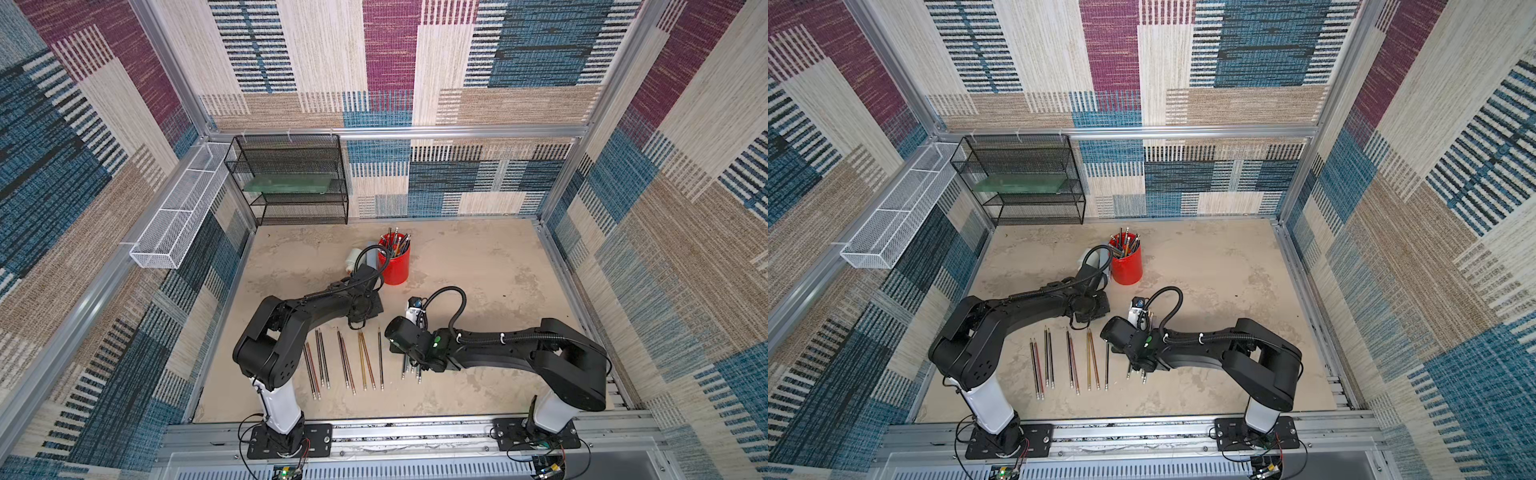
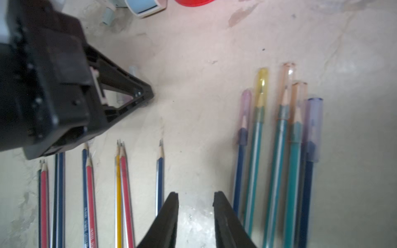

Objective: Remove the protective cover of the pencils
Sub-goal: Place the protective sleeve at the center of the board.

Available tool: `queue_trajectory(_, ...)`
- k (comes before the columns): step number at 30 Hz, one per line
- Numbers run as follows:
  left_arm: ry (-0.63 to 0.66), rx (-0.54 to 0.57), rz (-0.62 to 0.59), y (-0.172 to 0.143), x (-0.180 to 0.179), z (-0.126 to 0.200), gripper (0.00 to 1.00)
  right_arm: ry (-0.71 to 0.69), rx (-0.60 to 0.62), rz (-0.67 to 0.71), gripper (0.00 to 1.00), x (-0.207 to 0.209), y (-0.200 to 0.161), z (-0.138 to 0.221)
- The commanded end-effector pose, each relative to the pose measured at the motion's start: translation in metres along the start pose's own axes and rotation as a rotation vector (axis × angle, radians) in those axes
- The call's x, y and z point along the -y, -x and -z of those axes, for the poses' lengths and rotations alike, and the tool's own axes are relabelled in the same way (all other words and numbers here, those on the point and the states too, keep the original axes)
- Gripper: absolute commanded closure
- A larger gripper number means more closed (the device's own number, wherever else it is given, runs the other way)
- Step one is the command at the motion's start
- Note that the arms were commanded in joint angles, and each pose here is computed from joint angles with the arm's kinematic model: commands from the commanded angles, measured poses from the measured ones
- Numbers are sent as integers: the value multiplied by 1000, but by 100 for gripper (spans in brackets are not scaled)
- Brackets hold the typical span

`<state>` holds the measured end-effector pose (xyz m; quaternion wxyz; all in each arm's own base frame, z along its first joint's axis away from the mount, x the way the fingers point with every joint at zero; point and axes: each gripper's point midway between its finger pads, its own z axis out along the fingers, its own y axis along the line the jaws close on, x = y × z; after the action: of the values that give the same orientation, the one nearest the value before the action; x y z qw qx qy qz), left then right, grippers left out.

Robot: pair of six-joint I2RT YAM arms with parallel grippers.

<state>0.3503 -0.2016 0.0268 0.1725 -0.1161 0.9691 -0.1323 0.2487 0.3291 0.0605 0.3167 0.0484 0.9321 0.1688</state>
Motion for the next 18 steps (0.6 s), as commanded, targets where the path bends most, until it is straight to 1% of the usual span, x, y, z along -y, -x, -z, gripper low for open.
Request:
queue_trajectory(1, -2, -1, -18, 1, 1, 1, 85, -20, 19, -16, 66, 6, 5, 0)
queue_trajectory(4, 0, 0, -18, 1, 1, 1, 83, -35, 13, -13, 66, 9, 4, -3)
queue_trajectory(15, -3, -3, -17, 1, 2, 0, 82, -66, -2, -14, 67, 19, 2, -12)
queue_trajectory(18, -9, -6, -19, 1, 3, 1, 79, -68, -4, -11, 67, 19, 1, -13)
